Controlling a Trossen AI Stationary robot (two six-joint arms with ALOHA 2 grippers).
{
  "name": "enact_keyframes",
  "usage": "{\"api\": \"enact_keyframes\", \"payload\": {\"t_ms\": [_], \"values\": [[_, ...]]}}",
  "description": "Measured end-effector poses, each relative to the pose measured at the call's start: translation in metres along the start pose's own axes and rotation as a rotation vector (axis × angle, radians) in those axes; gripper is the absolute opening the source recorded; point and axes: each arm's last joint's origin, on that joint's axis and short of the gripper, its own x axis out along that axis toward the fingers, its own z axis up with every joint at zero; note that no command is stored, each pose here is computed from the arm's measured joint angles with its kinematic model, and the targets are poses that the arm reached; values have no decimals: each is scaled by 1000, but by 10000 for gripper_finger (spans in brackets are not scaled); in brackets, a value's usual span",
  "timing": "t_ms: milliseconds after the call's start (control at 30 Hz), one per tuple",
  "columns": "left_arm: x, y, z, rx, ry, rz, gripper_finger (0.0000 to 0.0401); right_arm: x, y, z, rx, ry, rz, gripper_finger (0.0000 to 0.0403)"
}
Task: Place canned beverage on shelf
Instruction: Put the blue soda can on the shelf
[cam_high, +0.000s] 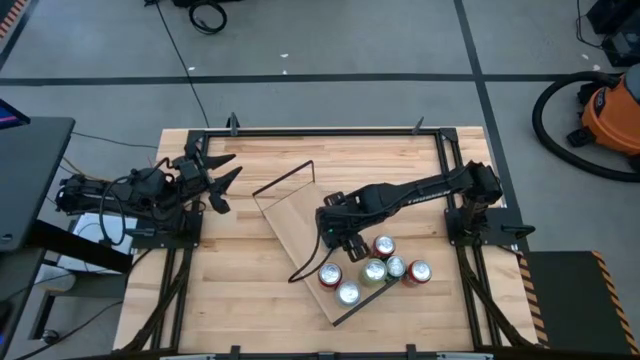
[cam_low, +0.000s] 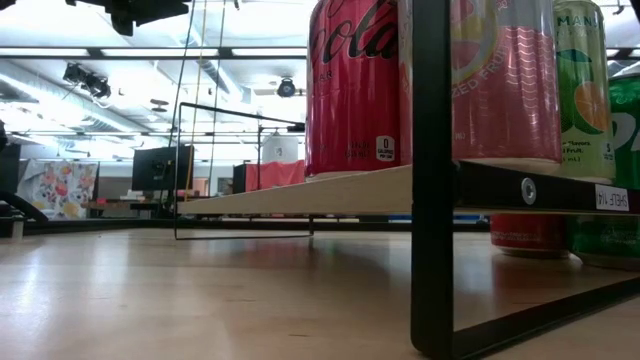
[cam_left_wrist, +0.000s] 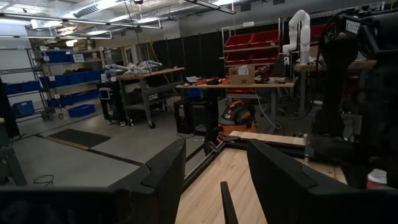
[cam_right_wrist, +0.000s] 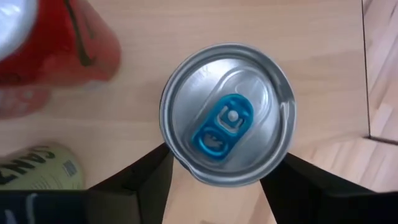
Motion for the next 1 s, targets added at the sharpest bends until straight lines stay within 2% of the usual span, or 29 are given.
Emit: {"api": "enact_keyframes", "payload": {"t_ms": [300,467,733,900,1000], "values": [[0,0,0,0,0,0,183,0,5,2,-17,-8,-8,220],[0,0,0,0,0,0,183,-1,-1,1,-59,35,-152,220],[0,0,0,1,0,0,183,0,-14,-4,-6,48,-145,220],[0,0,0,1,0,0,183,0,-22,-5,-5,76,-278,220],[0,0,0,2,1,0,183,0,-27,-2,12,25,-275,220]]}}
